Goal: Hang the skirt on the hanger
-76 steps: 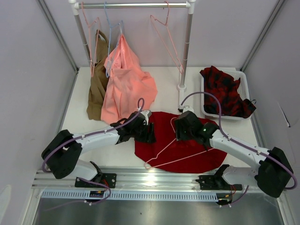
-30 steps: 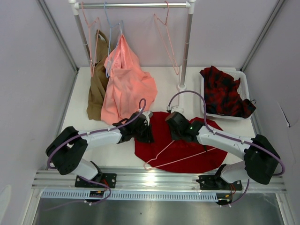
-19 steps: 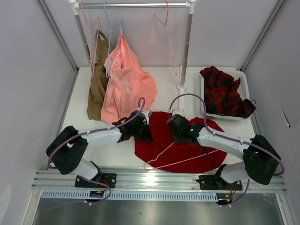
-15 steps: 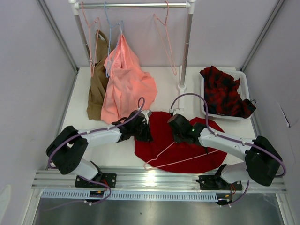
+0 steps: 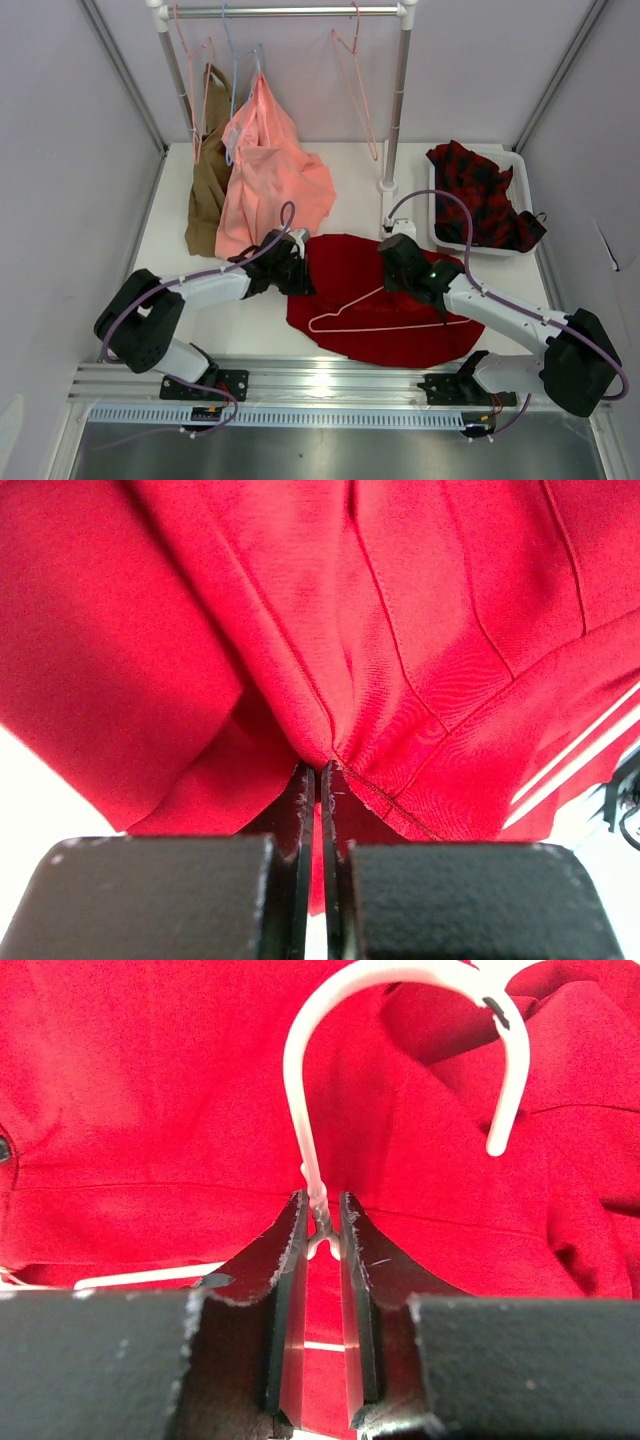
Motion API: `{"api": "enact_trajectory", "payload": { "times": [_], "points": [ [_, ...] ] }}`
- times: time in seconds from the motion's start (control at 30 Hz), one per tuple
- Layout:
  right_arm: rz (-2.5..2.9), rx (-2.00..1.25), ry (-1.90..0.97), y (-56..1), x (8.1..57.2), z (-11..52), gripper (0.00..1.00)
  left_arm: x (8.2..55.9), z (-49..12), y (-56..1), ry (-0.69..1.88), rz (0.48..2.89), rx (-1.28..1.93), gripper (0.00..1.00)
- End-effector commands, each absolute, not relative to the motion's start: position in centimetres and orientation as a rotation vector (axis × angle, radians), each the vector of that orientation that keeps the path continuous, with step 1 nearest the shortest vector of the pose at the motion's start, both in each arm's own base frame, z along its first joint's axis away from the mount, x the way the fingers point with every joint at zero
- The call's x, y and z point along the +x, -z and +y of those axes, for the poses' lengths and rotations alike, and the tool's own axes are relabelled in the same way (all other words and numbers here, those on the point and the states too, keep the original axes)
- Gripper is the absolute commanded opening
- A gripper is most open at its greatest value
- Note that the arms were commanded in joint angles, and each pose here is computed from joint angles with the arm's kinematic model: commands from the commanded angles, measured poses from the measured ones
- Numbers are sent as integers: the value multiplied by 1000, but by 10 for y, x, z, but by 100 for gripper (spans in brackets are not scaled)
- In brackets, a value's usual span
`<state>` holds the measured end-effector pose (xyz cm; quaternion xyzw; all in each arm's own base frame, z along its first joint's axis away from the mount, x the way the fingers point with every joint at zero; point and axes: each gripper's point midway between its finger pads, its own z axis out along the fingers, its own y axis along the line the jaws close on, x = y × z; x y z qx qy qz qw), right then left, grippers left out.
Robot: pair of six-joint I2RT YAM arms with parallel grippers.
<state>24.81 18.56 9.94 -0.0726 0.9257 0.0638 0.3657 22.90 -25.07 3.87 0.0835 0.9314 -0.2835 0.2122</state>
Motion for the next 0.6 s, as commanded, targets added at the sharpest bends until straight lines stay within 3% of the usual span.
{"api": "enact_trajectory", "payload": {
  "times": [0.0,0.57],
  "points": [
    [2314,-93,-116,-114,260,172,0,232,-232,-41,758,2567,233,0],
    [2280,154,-68,-121,302,154,0,231,-199,-31,745,2578,103,0]
  ]
}}
